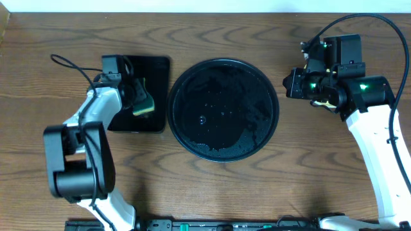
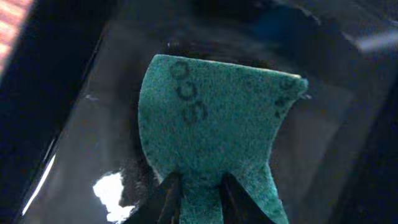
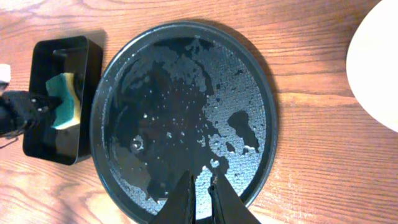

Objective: Clean dirty plates on tray and stack at the side

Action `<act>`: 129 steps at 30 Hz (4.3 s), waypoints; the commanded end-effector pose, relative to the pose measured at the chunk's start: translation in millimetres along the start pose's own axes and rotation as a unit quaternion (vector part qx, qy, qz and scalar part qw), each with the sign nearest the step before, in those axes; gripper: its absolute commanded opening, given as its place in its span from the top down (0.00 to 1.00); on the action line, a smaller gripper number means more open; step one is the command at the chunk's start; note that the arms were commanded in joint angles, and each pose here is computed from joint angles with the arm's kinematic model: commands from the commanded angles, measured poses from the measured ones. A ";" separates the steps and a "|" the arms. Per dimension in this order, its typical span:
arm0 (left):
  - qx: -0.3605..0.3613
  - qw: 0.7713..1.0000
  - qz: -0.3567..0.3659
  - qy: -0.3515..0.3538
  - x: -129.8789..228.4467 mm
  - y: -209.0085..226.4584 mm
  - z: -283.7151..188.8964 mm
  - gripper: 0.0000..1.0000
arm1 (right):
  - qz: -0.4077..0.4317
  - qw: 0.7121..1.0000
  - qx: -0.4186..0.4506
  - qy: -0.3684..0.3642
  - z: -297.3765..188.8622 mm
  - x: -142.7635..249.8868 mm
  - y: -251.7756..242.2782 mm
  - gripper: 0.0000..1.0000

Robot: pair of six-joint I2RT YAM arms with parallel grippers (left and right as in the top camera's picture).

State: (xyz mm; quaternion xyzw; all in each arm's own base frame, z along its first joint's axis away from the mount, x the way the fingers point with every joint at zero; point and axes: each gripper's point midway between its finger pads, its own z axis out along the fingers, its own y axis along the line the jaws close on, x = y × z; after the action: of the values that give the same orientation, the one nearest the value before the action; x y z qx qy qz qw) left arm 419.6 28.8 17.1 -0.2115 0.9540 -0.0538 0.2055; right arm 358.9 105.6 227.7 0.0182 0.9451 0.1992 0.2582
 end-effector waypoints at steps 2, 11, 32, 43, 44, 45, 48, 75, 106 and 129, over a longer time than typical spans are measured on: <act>-0.016 1.000 -0.002 0.017 8.8 8.7 11.7 0.81 | -0.005 1.000 -0.001 0.002 0.1 1.9 3.5 0.92; 0.018 0.997 0.001 -0.073 -33.1 -11.3 -60.5 0.92 | -0.002 1.000 0.001 0.009 0.1 5.7 2.3 0.98; -0.011 1.000 -0.016 0.010 6.4 6.8 15.2 0.92 | -0.003 1.000 0.001 0.009 0.1 5.2 2.3 0.99; -0.003 1.000 -0.015 -0.010 -4.1 3.0 15.5 0.77 | -0.002 1.000 0.004 0.009 0.1 5.5 1.4 0.99; -0.001 1.000 -0.015 -0.016 -7.3 1.5 9.5 0.71 | -0.001 1.000 0.004 0.010 0.1 6.3 1.5 0.99; 0.002 1.000 -0.014 -0.023 -10.8 -0.3 3.1 0.67 | -0.001 1.000 0.001 0.013 -0.1 7.6 2.2 0.99; 0.013 0.999 -0.013 -0.051 -23.9 -6.7 -24.1 0.56 | 0.005 1.000 0.004 0.021 -0.4 11.7 1.0 0.99; 0.061 0.989 -0.006 -0.132 25.5 -7.0 -243.5 0.35 | -0.071 0.992 0.087 0.059 -89.3 106.1 -3.3 0.74; 0.115 0.976 0.015 -0.187 138.2 19.4 -299.8 0.18 | -0.096 0.991 0.009 -0.096 -15.8 124.0 -0.6 0.01; 0.115 0.976 0.015 -0.187 138.2 19.4 -299.8 0.17 | -0.107 0.992 -0.010 -0.066 -7.9 140.2 1.5 0.01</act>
State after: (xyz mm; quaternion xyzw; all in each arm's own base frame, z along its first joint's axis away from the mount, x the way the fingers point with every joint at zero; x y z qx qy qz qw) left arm 174.1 -6.5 236.3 -0.1838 0.8883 -0.1179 0.4040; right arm 232.6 128.3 174.2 -0.0733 0.9183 0.1963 0.3359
